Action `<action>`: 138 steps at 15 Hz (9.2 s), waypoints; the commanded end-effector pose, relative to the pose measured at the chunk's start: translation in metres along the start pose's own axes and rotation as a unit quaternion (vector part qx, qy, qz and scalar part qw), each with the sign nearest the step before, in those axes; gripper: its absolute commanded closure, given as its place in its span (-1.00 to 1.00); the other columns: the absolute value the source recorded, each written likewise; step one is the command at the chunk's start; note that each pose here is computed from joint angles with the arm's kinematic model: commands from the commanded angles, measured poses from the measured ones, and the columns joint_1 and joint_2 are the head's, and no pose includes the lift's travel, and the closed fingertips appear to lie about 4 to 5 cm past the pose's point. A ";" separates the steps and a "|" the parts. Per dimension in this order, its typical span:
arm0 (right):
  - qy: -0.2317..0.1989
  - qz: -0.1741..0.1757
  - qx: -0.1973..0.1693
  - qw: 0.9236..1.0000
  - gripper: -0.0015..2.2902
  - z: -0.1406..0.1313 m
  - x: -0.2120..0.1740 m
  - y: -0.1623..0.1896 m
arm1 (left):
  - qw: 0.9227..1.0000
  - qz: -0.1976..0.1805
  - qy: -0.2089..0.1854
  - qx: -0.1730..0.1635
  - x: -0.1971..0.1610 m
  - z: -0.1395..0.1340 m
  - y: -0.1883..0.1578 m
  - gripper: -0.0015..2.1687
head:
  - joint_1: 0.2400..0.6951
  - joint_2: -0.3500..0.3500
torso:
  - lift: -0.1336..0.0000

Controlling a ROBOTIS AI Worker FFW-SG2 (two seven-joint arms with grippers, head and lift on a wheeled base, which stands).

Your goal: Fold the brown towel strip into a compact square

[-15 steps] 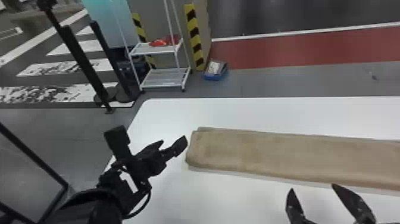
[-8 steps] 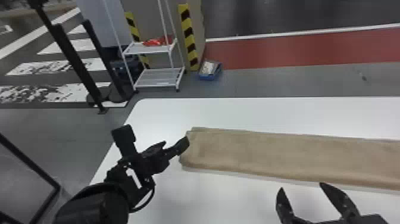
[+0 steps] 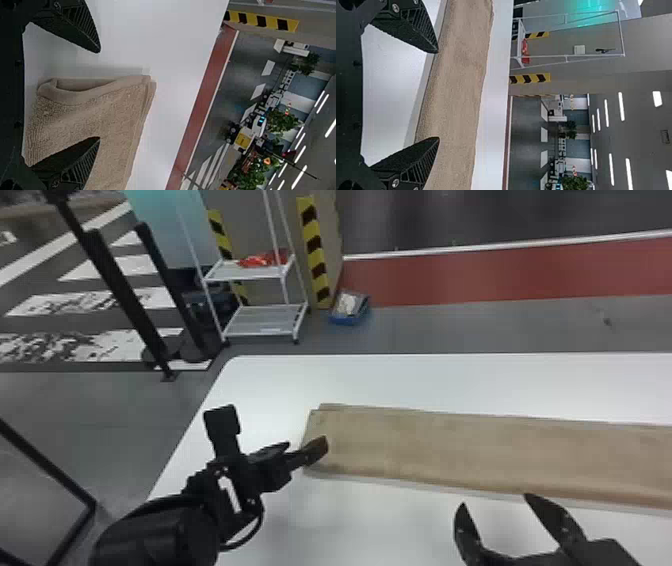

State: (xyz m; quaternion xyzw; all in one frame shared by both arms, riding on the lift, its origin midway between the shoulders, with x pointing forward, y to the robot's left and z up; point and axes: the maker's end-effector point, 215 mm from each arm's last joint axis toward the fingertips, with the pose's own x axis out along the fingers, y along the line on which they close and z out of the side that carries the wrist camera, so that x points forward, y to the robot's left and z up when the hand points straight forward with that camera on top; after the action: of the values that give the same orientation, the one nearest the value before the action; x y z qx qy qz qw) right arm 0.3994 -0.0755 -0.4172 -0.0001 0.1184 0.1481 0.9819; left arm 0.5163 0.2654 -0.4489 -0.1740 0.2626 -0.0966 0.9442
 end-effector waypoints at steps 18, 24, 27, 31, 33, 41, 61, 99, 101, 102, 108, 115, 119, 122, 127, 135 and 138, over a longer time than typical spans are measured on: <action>0.007 0.002 0.001 1.000 -0.91 -0.005 0.011 0.001 | 0.999 -0.019 -0.046 0.001 -0.069 0.016 0.018 0.98 | 1.00 0.66 | -0.83; 0.008 0.003 0.003 1.000 -0.91 -0.007 0.012 0.003 | 0.996 0.044 -0.069 -0.020 -0.125 0.027 0.105 0.98 | 1.00 1.00 | -0.83; 0.007 0.004 0.003 1.000 -0.90 -0.006 0.013 0.005 | 0.996 0.042 -0.078 -0.016 -0.134 0.044 0.098 0.98 | 1.00 1.00 | -0.83; 0.009 0.002 0.002 1.000 -0.90 -0.007 0.013 0.004 | 0.995 0.004 -0.089 0.035 -0.133 0.087 0.006 0.98 | 1.00 1.00 | -0.83; 0.008 0.001 0.001 1.000 -0.90 -0.007 0.012 0.003 | 0.996 -0.018 -0.068 0.062 -0.122 0.085 -0.049 0.98 | 1.00 1.00 | -0.83; 0.008 0.002 0.000 1.000 -0.90 -0.007 0.013 -0.007 | 0.979 -0.032 -0.042 0.195 -0.062 0.047 -0.209 0.98 | 1.00 0.30 | -0.83; 0.018 0.014 0.001 1.000 -0.90 -0.009 0.033 -0.017 | 0.960 0.011 -0.062 0.273 -0.032 -0.006 -0.229 -0.97 | 1.00 -0.24 | -0.83; 0.086 0.009 0.033 0.996 -0.58 -0.034 0.079 -0.048 | 0.975 0.028 -0.160 0.154 -0.050 -0.002 -0.099 -0.96 | 1.00 0.28 | -0.83; 0.096 0.008 0.032 0.995 -0.56 -0.041 0.079 -0.049 | 0.975 0.025 -0.157 0.154 -0.048 -0.005 -0.099 -0.96 | 1.00 0.29 | -0.83; 0.096 0.008 0.032 0.995 -0.48 -0.041 0.079 -0.049 | 0.975 0.025 -0.157 0.154 -0.048 -0.004 -0.099 -0.96 | 1.00 0.29 | -0.83; 0.078 0.013 0.036 0.996 -0.38 -0.026 0.074 -0.043 | 0.976 0.025 -0.155 0.154 -0.047 -0.007 -0.098 -0.96 | 1.00 0.30 | -0.83; 0.074 0.016 0.032 0.997 -0.39 -0.021 0.075 -0.039 | 0.976 0.023 -0.153 0.154 -0.048 -0.010 -0.099 -0.96 | 1.00 0.31 | -0.83; 0.073 0.022 0.025 0.997 -0.38 -0.009 0.078 -0.033 | 0.976 0.021 -0.152 0.153 -0.048 -0.012 -0.100 -0.96 | 1.00 0.32 | -0.83; 0.078 0.023 0.018 0.997 -0.10 -0.011 0.080 -0.032 | 0.976 0.020 -0.151 0.154 -0.048 -0.013 -0.100 -0.96 | 1.00 0.33 | -0.83; 0.079 0.023 0.020 0.996 0.14 -0.011 0.076 -0.031 | 0.977 0.021 -0.149 0.154 -0.048 -0.013 -0.098 -0.96 | 1.00 0.34 | -0.83; -0.004 -0.013 0.065 0.998 0.14 0.077 0.044 -0.103 | 0.970 0.032 -0.191 0.144 -0.062 0.006 -0.082 -0.96 | 1.00 0.27 | -0.83; 0.030 -0.017 0.074 0.997 0.14 0.035 0.051 -0.112 | 0.970 0.042 -0.198 0.136 -0.065 0.010 -0.069 -0.96 | 1.00 0.19 | -0.83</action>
State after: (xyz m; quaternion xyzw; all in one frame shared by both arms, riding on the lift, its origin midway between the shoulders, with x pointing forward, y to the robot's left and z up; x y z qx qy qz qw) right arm 0.4874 -0.1629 -0.3853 0.0633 0.1480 0.1238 0.9792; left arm 0.4604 0.2173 -0.3845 -0.0466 0.0630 -0.0595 0.9952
